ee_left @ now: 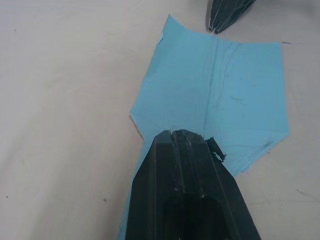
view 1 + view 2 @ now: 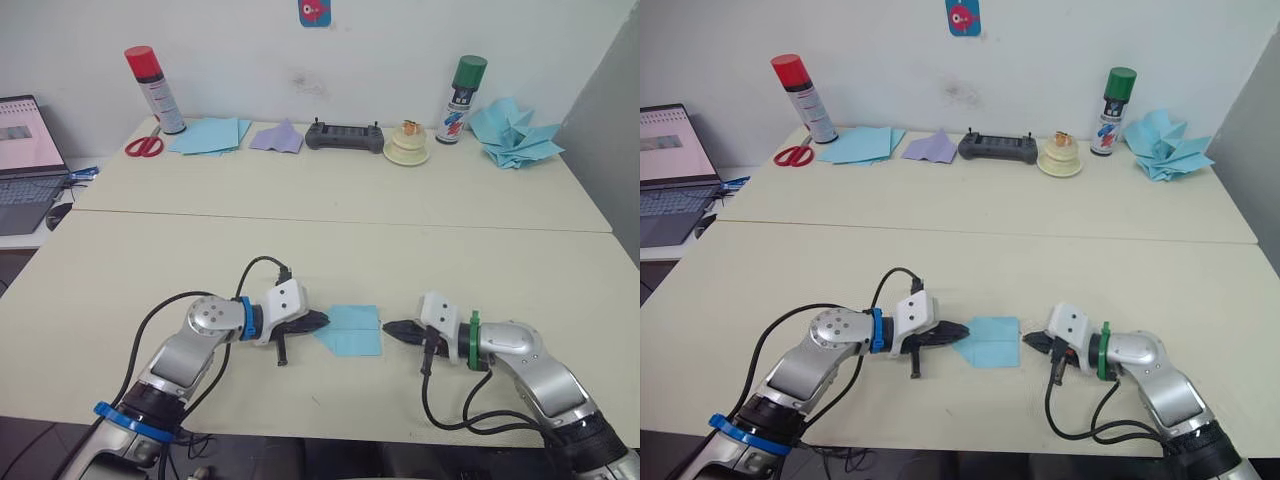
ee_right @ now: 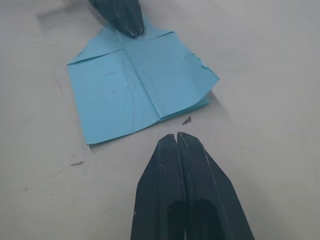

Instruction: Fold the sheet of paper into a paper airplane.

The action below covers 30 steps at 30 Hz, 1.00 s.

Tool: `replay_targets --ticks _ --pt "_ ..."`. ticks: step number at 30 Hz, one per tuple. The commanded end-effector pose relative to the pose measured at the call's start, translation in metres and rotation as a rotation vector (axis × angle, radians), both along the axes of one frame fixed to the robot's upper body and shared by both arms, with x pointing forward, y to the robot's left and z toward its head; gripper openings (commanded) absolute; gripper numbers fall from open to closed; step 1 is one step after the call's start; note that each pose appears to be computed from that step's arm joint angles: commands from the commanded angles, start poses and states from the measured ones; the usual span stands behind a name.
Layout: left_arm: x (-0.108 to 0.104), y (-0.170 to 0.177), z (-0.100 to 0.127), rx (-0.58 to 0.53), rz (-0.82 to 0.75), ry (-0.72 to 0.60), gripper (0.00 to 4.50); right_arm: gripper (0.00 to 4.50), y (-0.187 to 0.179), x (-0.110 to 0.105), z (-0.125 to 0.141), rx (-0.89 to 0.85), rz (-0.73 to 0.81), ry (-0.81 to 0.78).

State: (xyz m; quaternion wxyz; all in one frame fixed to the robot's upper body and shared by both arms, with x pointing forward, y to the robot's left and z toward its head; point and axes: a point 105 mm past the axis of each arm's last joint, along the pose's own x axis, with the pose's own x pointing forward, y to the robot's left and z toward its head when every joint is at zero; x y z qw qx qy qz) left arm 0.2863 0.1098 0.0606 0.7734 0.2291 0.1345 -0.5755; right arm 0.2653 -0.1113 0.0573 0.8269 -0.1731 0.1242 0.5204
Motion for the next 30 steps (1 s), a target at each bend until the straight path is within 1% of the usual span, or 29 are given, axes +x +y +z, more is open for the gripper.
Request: replay_targets --ticks 1,4,8,10,12,13,16,18,20,24,27,30 --pt "-0.007 0.01 -0.026 0.065 0.028 0.092 0.0 0.02 0.012 0.002 0.023 0.092 0.022 -0.073" --pt "-0.005 0.01 -0.025 0.067 0.029 0.087 0.0 0.02 0.027 0.002 0.027 0.107 0.067 -0.09" --pt "-0.004 0.01 -0.024 0.066 0.029 0.083 0.0 0.02 0.045 0.009 0.011 0.041 0.085 -0.074" --pt "-0.003 0.009 -0.022 0.061 0.029 0.076 0.0 0.02 0.049 0.016 0.003 -0.003 0.074 -0.074" --pt "-0.003 0.007 -0.018 0.052 0.026 0.07 0.0 0.02 0.05 0.019 -0.002 -0.031 0.08 -0.066" --pt "-0.004 0.005 -0.014 0.035 0.019 0.066 0.0 0.02 0.051 0.02 -0.002 -0.036 0.078 -0.07" --pt "-0.005 -0.011 0.007 -0.079 -0.002 0.048 0.0 0.02 0.051 0.021 -0.006 -0.055 0.092 -0.064" --pt "-0.005 -0.019 0.015 -0.113 -0.006 0.043 0.0 0.02 0.049 0.018 -0.008 -0.059 0.103 -0.051" --pt "-0.006 -0.023 0.013 -0.105 -0.014 0.046 0.0 0.02 0.048 0.016 -0.01 -0.059 0.106 -0.042" --pt "-0.007 -0.025 0.0 -0.064 -0.009 0.058 0.0 0.02 0.047 0.016 -0.011 -0.057 0.099 -0.033" --pt "-0.005 -0.014 -0.016 0.004 0.024 0.07 0.0 0.02 0.046 0.016 -0.011 -0.058 0.095 -0.03" --pt "-0.005 0.003 -0.019 -0.007 0.087 0.1 0.0 0.02 0.042 0.015 -0.012 -0.062 0.089 -0.027"
